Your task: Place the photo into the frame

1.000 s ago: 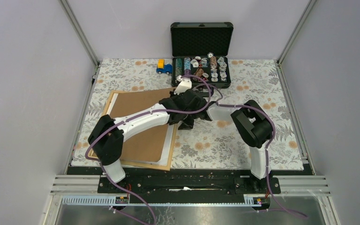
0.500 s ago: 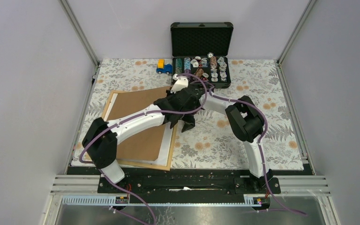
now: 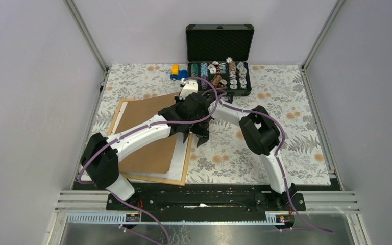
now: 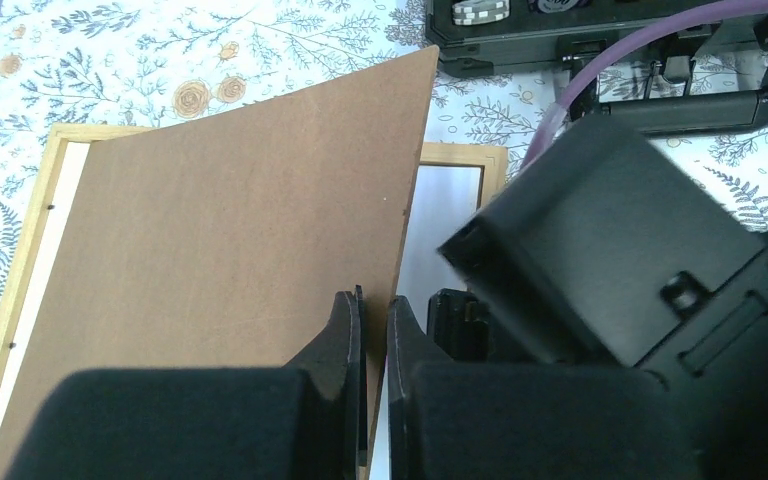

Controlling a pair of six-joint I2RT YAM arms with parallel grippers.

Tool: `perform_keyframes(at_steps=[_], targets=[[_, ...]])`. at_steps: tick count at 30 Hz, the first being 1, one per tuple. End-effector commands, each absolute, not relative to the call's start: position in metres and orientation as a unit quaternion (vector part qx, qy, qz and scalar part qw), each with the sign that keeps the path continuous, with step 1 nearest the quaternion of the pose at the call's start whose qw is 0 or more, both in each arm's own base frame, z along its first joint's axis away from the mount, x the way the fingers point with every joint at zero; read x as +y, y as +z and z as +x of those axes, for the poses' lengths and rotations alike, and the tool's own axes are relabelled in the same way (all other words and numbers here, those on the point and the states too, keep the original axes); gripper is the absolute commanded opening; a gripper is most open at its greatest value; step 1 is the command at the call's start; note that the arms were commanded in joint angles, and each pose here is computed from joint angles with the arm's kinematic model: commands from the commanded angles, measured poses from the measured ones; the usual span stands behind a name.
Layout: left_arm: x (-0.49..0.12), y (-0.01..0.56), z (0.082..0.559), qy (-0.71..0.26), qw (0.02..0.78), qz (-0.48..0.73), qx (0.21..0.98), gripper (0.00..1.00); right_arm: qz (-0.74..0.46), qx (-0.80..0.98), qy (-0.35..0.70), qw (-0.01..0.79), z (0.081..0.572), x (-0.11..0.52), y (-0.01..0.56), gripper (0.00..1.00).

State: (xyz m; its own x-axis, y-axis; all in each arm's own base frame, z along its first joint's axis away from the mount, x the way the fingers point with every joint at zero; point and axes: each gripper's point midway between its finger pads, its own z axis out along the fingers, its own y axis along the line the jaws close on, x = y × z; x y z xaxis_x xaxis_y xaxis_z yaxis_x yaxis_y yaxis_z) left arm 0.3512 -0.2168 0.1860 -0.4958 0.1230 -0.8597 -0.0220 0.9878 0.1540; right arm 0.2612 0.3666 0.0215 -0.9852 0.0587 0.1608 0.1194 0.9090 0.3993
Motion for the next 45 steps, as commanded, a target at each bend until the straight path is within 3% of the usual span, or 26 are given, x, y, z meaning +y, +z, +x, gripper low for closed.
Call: perform_keyframes(at_steps=[1, 4, 8, 13, 17, 21, 28, 34, 41, 45], targets=[[-0.229, 0.204, 0.356, 0.001, 0.526, -0.024, 0.85, 0.0, -0.094, -0.987, -0.121, 0.055, 0.261, 0.355, 0.0, 0.72], [-0.228, 0.205, 0.356, -0.001, 0.528, -0.024, 0.849, 0.0, -0.121, -0.988, -0.087, 0.037, 0.269, 0.348, -0.002, 0.66], [-0.227, 0.206, 0.354, -0.006, 0.531, -0.026, 0.847, 0.0, -0.131, -0.989, -0.056, 0.029, 0.273, 0.34, -0.008, 0.51], [-0.221, 0.205, 0.352, -0.018, 0.531, -0.035, 0.846, 0.0, -0.135, -0.989, -0.039, 0.047, 0.27, 0.338, -0.021, 0.48], [-0.218, 0.201, 0.351, -0.025, 0.528, -0.039, 0.848, 0.0, -0.128, -0.989, -0.053, 0.049, 0.273, 0.348, -0.02, 0.5], [-0.218, 0.202, 0.35, -0.029, 0.529, -0.04, 0.847, 0.0, -0.126, -0.99, -0.054, 0.037, 0.277, 0.346, -0.016, 0.6], [-0.22, 0.2, 0.351, -0.036, 0.527, -0.043, 0.848, 0.0, -0.135, -0.989, -0.053, 0.025, 0.286, 0.349, -0.015, 0.61], [-0.218, 0.2, 0.349, -0.039, 0.528, -0.046, 0.847, 0.0, -0.166, -0.984, -0.063, 0.012, 0.293, 0.355, -0.017, 0.74], [-0.218, 0.2, 0.349, -0.046, 0.528, -0.051, 0.847, 0.0, -0.204, -0.978, -0.049, -0.015, 0.293, 0.346, -0.033, 0.68], [-0.218, 0.2, 0.351, -0.046, 0.527, -0.051, 0.847, 0.0, -0.187, -0.981, -0.053, -0.022, 0.291, 0.356, -0.032, 0.69]])
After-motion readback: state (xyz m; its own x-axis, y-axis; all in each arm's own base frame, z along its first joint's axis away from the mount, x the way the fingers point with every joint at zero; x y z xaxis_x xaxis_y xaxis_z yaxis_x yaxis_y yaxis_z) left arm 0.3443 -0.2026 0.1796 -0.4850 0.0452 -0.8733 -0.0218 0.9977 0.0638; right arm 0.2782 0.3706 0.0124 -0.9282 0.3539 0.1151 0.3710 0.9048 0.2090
